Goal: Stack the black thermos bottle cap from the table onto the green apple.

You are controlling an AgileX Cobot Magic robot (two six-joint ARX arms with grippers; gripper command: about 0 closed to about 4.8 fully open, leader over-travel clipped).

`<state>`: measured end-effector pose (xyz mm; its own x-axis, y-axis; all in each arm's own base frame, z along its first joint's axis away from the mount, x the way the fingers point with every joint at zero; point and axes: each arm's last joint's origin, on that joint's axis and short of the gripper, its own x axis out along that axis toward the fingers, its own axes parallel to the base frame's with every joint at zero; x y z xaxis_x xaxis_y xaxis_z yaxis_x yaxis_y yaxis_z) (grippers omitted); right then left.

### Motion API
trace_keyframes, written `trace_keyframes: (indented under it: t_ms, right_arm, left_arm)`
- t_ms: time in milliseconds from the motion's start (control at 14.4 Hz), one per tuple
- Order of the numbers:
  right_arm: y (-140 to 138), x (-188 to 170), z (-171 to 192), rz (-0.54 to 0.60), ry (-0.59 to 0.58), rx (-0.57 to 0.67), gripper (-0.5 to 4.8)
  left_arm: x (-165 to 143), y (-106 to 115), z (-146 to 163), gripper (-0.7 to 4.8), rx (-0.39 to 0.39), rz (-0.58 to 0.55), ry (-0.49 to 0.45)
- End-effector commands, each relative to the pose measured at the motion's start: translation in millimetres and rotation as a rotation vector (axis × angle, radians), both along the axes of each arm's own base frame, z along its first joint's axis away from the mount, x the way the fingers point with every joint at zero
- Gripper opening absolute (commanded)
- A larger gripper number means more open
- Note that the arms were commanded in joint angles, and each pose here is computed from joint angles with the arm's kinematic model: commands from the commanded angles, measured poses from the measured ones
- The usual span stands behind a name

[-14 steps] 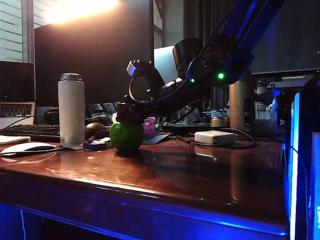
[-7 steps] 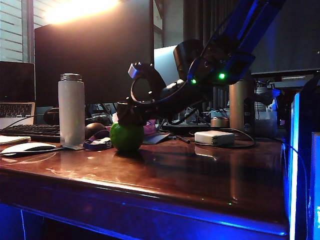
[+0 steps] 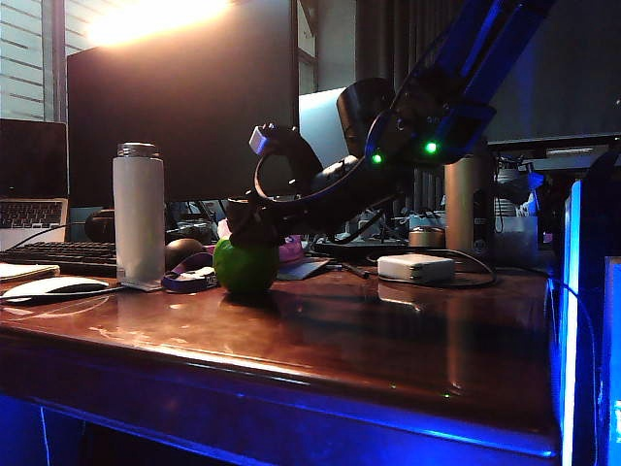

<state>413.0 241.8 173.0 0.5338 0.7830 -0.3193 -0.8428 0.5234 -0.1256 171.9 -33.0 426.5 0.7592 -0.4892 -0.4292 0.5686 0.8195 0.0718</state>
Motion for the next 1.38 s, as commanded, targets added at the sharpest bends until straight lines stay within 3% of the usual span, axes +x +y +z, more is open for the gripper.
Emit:
trace_keyframes:
  t_ms: [69,554,831,900,969,1038,1177,1384]
  right_arm:
    - [-3,-3,10,0.004,0.013,-0.004,4.79]
    - [-38,-35,15,-0.050,0.029,-0.046,4.79]
    - [-68,-68,43,-0.129,-0.013,-0.045,4.79]
    - [-73,-77,50,-0.146,-0.027,-0.044,3.85]
    - [-80,-88,59,-0.168,-0.044,-0.044,1.39]
    - [-85,-99,66,-0.201,-0.055,-0.052,-0.14]
    - [-98,-122,87,-0.271,-0.046,-0.089,-0.01]
    - [-109,-142,111,-0.289,-0.052,-0.092,-0.01]
  left_arm:
    - [0,0,2,-0.05,-0.006,-0.002,-0.014]
    - [0,0,2,-0.05,-0.006,-0.002,-0.014]
    - [-1,0,2,-0.05,-0.006,-0.002,-0.014]
    - [0,0,2,-0.05,-0.006,-0.002,-0.014]
    - [-1,0,2,-0.05,-0.006,-0.002,-0.015]
    - [0,0,2,-0.05,-0.006,-0.002,-0.014]
    - [0,0,2,-0.05,-0.006,-0.002,-0.014]
    - [0,0,2,-0.05,-0.006,-0.002,-0.014]
